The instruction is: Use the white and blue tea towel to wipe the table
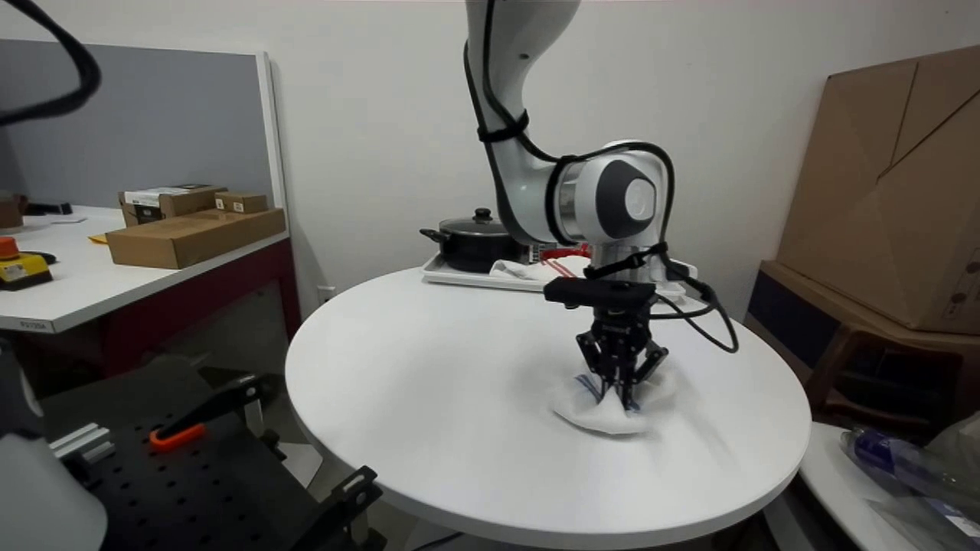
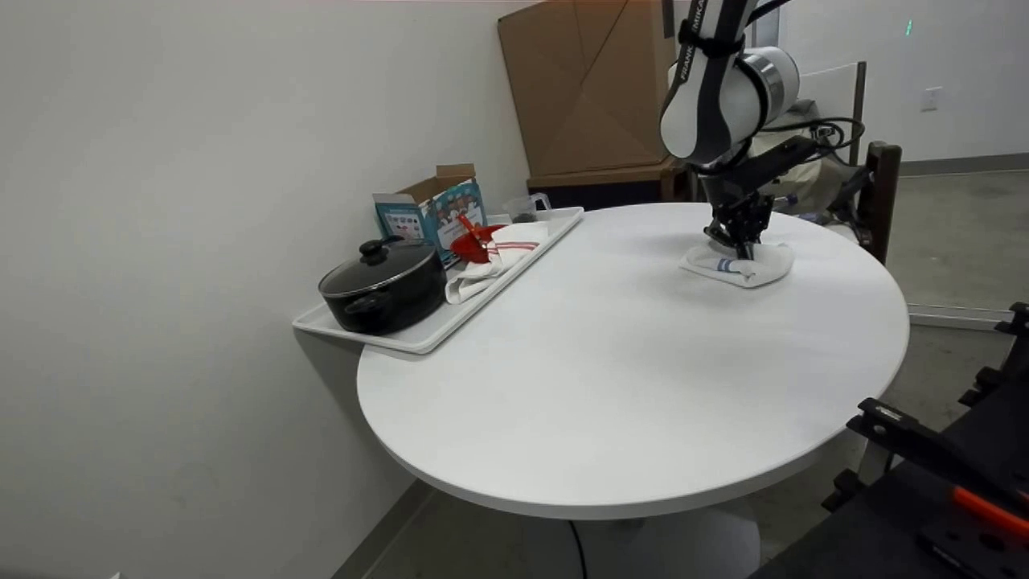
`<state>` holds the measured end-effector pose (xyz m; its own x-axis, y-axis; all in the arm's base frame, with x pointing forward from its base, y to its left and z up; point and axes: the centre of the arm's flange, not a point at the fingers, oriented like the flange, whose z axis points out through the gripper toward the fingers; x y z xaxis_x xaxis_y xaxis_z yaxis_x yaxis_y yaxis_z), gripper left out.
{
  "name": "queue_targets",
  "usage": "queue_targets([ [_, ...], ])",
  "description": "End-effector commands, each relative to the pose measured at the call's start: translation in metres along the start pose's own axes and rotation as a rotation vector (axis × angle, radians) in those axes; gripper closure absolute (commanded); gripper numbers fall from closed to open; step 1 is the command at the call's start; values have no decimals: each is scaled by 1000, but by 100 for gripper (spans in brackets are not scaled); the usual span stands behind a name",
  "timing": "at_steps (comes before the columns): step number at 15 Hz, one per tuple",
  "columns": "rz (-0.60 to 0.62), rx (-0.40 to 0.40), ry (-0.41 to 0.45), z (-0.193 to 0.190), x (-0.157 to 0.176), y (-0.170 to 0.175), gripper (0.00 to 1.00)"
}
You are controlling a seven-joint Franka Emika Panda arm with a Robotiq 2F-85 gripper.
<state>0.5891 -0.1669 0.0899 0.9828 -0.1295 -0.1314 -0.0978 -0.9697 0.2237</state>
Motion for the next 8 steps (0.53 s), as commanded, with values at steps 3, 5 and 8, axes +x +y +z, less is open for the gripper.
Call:
queue_targets([
  [3, -242, 118, -119, -15, -95, -107, 96],
  [5, -337, 149, -143, -19, -120, -154, 96],
  [8, -441, 151, -142, -19, -140, -217, 96],
])
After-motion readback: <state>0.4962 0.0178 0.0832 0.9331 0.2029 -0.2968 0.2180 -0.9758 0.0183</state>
